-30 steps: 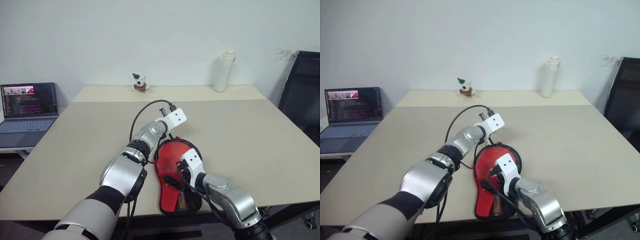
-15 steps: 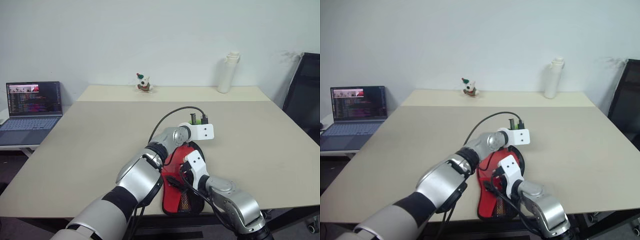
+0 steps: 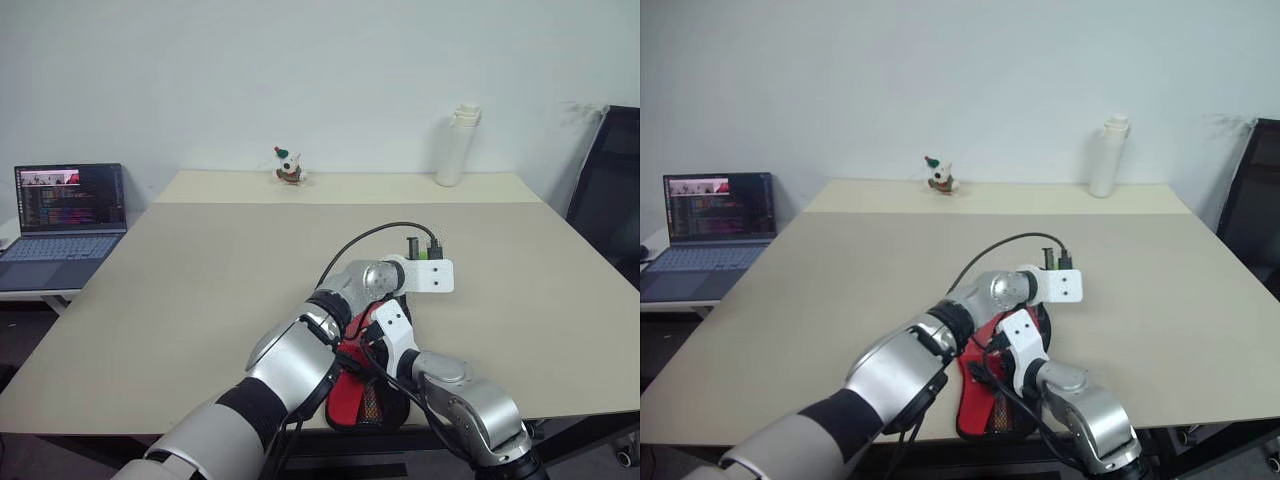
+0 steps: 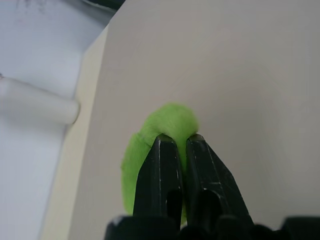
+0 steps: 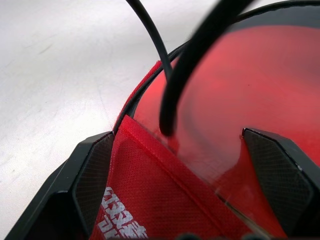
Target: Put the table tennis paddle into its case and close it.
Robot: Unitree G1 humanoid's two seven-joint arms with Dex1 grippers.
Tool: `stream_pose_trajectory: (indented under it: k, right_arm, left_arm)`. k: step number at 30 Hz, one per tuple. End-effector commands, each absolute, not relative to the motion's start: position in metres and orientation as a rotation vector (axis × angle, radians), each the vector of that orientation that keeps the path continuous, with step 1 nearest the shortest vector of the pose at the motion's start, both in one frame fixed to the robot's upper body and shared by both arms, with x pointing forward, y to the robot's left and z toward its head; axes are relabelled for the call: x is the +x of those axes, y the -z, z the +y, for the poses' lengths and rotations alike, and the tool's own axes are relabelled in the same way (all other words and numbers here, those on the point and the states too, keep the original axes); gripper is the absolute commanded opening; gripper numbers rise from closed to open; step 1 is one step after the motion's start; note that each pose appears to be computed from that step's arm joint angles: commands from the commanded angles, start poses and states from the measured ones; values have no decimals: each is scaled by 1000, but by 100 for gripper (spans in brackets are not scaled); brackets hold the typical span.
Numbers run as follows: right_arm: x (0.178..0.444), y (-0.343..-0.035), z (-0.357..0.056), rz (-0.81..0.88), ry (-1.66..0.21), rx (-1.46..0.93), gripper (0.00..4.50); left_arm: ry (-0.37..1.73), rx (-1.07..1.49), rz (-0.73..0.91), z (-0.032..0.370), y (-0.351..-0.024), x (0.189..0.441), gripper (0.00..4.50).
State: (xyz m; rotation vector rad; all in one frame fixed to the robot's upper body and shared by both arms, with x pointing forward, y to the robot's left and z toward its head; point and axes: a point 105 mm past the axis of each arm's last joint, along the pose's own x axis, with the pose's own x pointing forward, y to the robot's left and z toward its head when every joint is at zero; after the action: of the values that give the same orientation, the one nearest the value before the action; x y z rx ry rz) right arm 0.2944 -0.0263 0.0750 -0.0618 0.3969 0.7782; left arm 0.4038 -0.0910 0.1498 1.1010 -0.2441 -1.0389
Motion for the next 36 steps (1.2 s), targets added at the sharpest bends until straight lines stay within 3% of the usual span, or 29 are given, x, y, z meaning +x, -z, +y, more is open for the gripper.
stream_pose_trajectory:
  k: [1, 2, 7, 10, 18, 26, 29, 36]
  right_arm:
    - [276, -11, -38, 700, -747, -48, 450]
    - [277, -11, -37, 698, -748, -49, 450]
    - [284, -17, -33, 674, -750, -60, 450]
    - [292, -25, -30, 644, -752, -59, 450]
    - [307, -63, -19, 538, -804, 26, 450]
    - [298, -126, -24, 387, -890, 87, 450]
    - [286, -150, -38, 316, -937, 60, 450]
    - [273, -171, -86, 262, -913, 3, 450]
  left_arm:
    - [1108, 1005, -361, -117, -180, 388, 55]
    - [1114, 999, -357, -116, -179, 388, 74]
    - [1146, 958, -321, -109, -174, 389, 258]
    - [1214, 810, -298, -107, -178, 384, 361]
    - [1048, 646, -408, -73, -232, 410, 361]
    - [915, 493, -423, 5, -257, 436, 361]
    - [946, 436, -384, 32, -245, 436, 361]
    - [1105, 368, -285, 54, -201, 419, 361]
